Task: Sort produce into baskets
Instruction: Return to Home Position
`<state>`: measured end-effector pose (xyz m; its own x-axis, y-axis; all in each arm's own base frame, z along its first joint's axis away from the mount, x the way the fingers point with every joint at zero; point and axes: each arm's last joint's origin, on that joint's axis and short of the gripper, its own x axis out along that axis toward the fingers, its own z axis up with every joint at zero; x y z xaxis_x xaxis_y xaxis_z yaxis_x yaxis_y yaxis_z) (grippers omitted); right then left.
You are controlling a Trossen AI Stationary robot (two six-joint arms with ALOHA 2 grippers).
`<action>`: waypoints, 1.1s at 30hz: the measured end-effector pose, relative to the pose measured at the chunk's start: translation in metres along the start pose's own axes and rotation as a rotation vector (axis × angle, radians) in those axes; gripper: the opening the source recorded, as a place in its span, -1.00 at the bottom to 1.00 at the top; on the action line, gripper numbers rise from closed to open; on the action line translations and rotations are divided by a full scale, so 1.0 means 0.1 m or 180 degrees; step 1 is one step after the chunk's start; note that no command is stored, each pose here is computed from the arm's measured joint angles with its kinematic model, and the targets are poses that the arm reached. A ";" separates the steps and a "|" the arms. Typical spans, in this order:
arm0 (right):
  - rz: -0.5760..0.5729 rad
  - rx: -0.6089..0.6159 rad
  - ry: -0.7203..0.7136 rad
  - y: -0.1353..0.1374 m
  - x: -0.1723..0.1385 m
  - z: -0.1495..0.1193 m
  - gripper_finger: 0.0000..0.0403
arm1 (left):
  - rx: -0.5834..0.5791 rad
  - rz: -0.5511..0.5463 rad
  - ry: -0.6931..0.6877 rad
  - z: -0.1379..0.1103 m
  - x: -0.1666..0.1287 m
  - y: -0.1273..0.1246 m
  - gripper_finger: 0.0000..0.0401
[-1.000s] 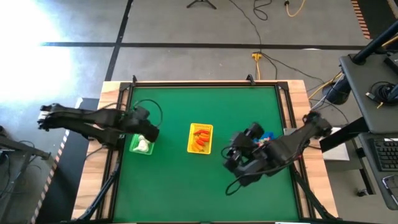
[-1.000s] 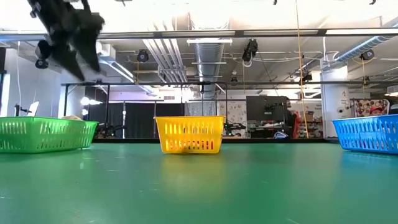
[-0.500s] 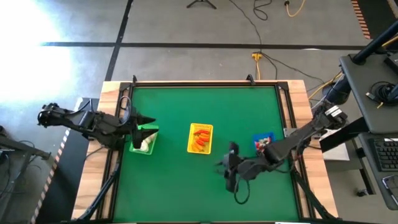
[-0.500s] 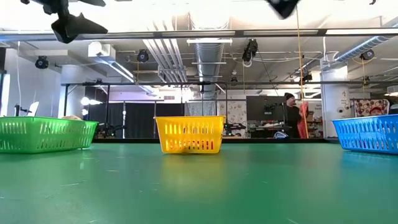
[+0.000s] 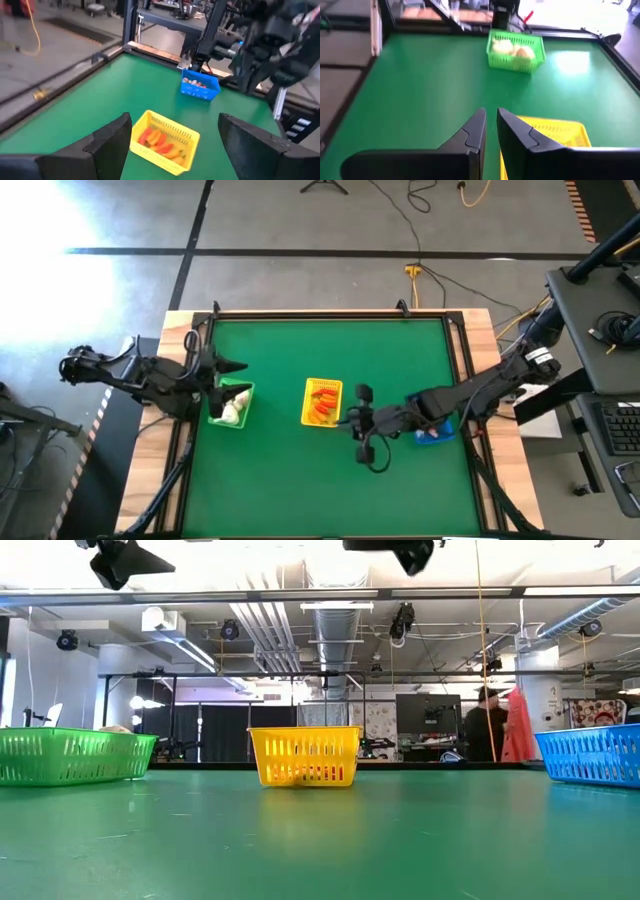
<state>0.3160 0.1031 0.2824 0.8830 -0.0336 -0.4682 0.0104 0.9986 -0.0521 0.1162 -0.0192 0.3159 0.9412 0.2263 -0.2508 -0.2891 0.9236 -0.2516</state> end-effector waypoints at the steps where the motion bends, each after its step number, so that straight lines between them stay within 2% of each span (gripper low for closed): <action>1: -0.0004 0.0021 -0.0043 -0.01 0.00 0.04 -0.81 | 0.0075 -0.0003 -0.0008 0.00 0.00 0.00 0.39; 3: -0.0055 0.0202 -0.0081 -0.06 0.00 0.11 -0.81 | 0.0119 0.0005 0.0007 -0.03 0.00 0.01 0.39; 6: -0.0199 0.0825 -0.0242 -0.23 0.00 0.26 -0.81 | 0.0130 0.0046 0.0002 -0.04 0.01 0.01 0.39; 8: -0.0270 0.1049 -0.0366 -0.32 -0.02 0.37 -0.81 | 0.0151 0.0057 0.0012 -0.04 0.02 0.01 0.39; 14: -0.0282 0.1236 -0.0672 -0.48 -0.12 0.70 -0.81 | 0.0398 0.0074 0.0068 -0.07 0.00 0.04 0.39; 17: -0.0370 0.1004 -0.0837 -0.57 -0.19 0.87 -0.81 | 0.0364 0.0104 0.0141 -0.12 -0.05 0.08 0.39; 19: -0.0273 0.0954 -0.0893 -0.62 -0.23 0.95 -0.81 | 0.0278 0.0098 0.0133 -0.14 -0.08 0.11 0.39; 21: 0.0108 0.0804 -0.0840 -0.70 -0.22 0.97 -0.81 | 0.0256 0.0017 0.0100 -0.16 -0.13 0.14 0.39; 25: 0.1453 0.0037 -0.0686 -0.87 -0.15 0.83 -0.81 | 0.0479 -0.0175 0.0011 -0.28 -0.19 0.21 0.39; 26: 0.1580 0.0006 -0.0629 -0.91 -0.11 0.77 -0.81 | 0.0525 -0.0208 0.0001 -0.32 -0.20 0.24 0.39; 30: 0.1150 0.0271 -0.0194 -0.99 -0.08 0.48 -0.81 | 0.0492 -0.0290 -0.0168 -0.49 -0.20 0.31 0.39; 33: 0.0848 0.0287 -0.0193 -1.01 -0.19 0.38 -0.81 | 0.0588 -0.0592 -0.0334 -0.59 -0.17 0.31 0.39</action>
<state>0.3162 0.0044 0.3295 0.8866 0.2301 -0.4012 -0.1864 0.9716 0.1455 0.0805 -0.0130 0.2570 0.9909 0.0694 -0.1156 -0.0819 0.9909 -0.1072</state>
